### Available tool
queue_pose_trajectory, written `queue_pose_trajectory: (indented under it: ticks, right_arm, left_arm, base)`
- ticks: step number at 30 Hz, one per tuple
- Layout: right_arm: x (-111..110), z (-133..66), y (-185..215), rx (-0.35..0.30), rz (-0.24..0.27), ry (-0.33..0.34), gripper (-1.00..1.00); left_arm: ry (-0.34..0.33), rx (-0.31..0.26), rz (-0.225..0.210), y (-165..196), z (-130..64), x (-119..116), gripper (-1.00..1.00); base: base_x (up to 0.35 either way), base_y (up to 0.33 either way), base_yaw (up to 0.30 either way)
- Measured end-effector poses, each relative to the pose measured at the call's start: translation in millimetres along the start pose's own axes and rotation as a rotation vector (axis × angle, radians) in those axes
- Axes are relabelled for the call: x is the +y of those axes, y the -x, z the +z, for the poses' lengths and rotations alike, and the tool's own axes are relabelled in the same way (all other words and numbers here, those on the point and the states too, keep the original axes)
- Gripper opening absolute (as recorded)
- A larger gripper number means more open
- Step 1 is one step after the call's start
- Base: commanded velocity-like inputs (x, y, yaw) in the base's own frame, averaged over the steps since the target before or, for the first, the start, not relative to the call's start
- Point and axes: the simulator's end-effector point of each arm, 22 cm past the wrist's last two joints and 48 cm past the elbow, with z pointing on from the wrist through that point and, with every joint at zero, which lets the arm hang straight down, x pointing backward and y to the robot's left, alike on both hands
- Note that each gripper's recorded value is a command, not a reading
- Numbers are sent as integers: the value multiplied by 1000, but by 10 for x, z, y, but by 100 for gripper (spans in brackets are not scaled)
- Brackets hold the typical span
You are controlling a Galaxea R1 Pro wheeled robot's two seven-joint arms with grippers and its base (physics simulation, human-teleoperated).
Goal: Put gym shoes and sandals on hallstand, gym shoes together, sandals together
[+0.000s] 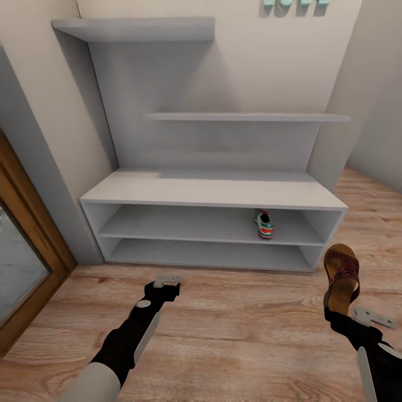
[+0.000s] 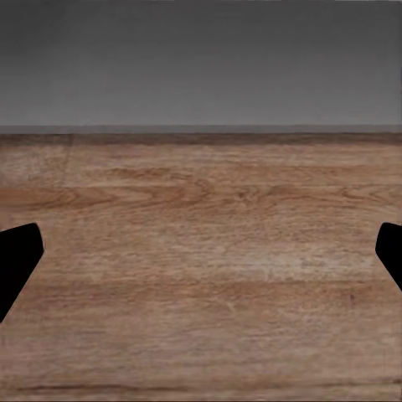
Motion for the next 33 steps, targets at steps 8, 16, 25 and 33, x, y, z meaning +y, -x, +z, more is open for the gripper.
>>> queue_pose_trajectory:
  ticks: [8,16,25,33]
  right_arm:
    - [-1,-1,-1,0,0,0,-100]
    - [-1,-2,-3,0,0,0,-100]
    - [0,0,-3,1,0,0,-100]
    - [8,2,-15,4,0,2,-100]
  left_arm:
    - [0,0,0,2,-1,0,100]
    - [0,0,0,2,-1,0,100]
    - [0,0,0,0,-2,0,100]
    - [5,0,4,1,-1,30,100]
  base:
    - [-72,301,0]
    - [-2,315,0]
    - [0,318,0]
    - [0,68,0]
